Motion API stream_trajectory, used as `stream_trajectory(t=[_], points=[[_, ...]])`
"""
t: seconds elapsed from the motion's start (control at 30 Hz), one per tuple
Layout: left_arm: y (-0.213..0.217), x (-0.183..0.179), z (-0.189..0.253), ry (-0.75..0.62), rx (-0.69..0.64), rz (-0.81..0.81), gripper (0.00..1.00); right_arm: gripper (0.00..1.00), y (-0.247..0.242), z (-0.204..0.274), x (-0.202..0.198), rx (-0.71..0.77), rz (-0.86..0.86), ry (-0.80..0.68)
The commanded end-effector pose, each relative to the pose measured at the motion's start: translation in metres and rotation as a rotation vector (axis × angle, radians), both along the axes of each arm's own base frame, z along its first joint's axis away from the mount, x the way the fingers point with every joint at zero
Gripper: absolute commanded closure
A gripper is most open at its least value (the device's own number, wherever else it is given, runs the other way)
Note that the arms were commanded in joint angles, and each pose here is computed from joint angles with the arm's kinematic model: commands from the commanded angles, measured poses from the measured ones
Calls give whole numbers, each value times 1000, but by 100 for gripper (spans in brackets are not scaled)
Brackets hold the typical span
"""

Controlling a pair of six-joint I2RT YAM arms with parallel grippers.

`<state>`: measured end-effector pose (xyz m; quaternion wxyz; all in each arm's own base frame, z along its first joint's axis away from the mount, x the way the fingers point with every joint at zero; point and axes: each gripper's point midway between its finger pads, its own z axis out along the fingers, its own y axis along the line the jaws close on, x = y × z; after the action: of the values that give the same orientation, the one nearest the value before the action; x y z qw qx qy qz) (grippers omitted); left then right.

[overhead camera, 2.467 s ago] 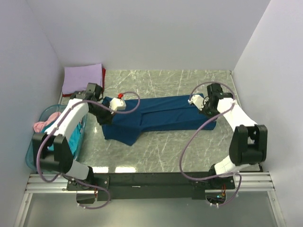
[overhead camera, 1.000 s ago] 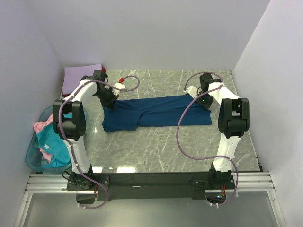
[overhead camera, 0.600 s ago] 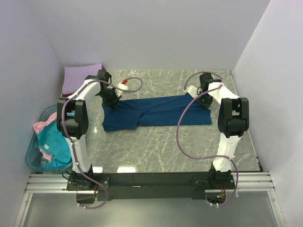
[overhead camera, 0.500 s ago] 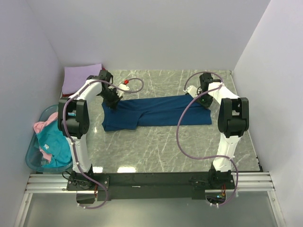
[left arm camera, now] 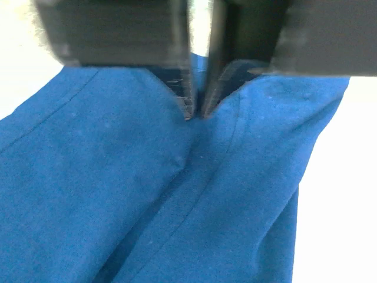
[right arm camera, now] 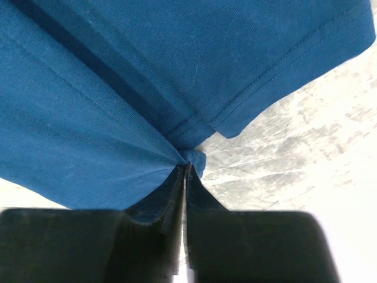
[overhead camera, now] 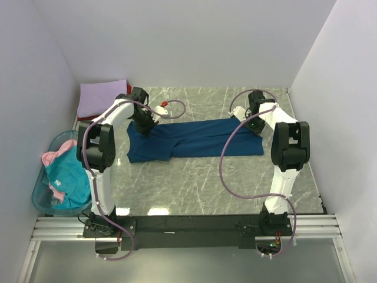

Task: Fold and stack the t-shirts
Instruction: Fold the tshirt

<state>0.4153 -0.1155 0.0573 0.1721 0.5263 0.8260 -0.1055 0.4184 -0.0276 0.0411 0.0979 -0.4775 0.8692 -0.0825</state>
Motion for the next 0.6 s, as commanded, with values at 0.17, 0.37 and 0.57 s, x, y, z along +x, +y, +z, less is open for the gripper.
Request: stream_trajectory(t=[0.17, 0.37, 0.57], points=[[31, -12, 49, 9, -157, 151, 50, 53, -16, 43, 17, 112, -180, -79], [53, -59, 78, 54, -301, 317, 43, 52, -25, 65, -21, 385, -449, 62], [51, -94, 50, 148, -377, 458, 38, 51, -21, 43, -71, 527, -672, 234]])
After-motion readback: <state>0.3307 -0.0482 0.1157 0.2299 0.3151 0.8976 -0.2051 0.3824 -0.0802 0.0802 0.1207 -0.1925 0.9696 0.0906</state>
